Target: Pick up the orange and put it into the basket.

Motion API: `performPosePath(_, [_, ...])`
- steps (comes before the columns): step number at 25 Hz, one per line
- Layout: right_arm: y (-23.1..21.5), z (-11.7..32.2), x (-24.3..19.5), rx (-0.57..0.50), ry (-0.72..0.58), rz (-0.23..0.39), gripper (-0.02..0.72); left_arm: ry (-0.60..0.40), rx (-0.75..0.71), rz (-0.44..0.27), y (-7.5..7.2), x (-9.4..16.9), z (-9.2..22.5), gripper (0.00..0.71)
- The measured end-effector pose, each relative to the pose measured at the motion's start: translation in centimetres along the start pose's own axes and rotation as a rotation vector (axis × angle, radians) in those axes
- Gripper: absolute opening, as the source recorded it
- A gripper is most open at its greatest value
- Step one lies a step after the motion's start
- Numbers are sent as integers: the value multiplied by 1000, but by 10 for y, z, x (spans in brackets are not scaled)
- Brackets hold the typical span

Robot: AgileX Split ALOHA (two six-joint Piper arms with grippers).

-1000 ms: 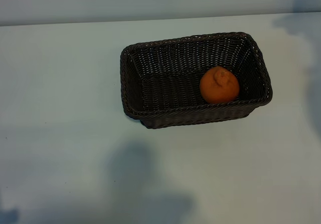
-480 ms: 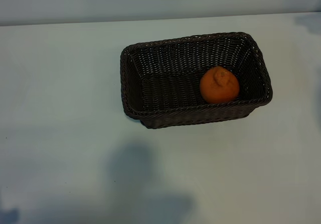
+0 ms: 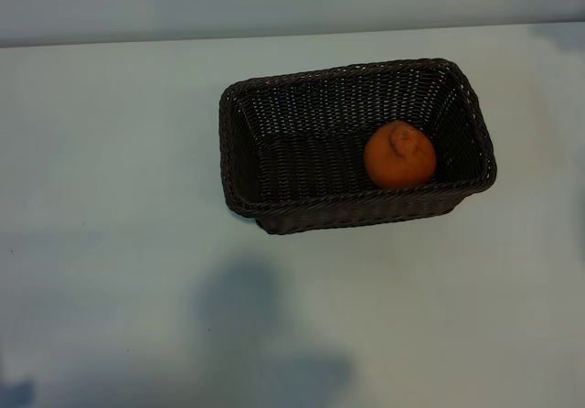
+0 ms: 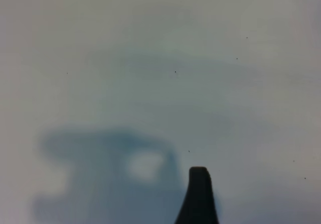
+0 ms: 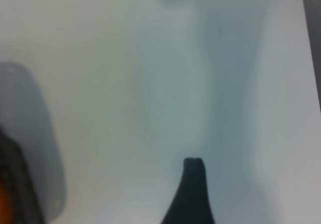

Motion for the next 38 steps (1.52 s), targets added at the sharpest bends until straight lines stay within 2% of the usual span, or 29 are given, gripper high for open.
performPosePath(9, [7,37,155,11,-328,-111,563,0,0,0,0,0,0,592])
performPosePath(14, [1,91,224,41,-485,-126,562,0,0,0,0,0,0,592])
performPosePath(18, [-6,144,255,67,-574,-130,562,0,0,0,0,0,0,592])
performPosePath(21, [-11,180,263,91,-609,-131,562,0,0,0,0,0,0,592])
performPosePath(25, [-18,224,252,128,-605,-118,562,0,-1,0,0,0,0,592])
performPosePath(29, [-25,266,237,134,-675,-111,560,0,-4,0,0,0,0,592])
performPosePath(33, [-30,299,215,140,-756,-153,560,0,-4,0,0,0,0,592])
performPosePath(38, [-39,340,181,195,-755,-211,560,0,-4,0,0,0,0,592])
Point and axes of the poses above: a point on each arm's last joint axis where the gripper is mounted, x pointing back along that axis away from the gripper, y along the wrist's bending axis when the last joint is at zero, z = x × y, the point moved 3 cm from there along -x, pointing out along that axis toward the gripper, and after that the axes turned 7 degrees about -x, right-handed, at the moved point
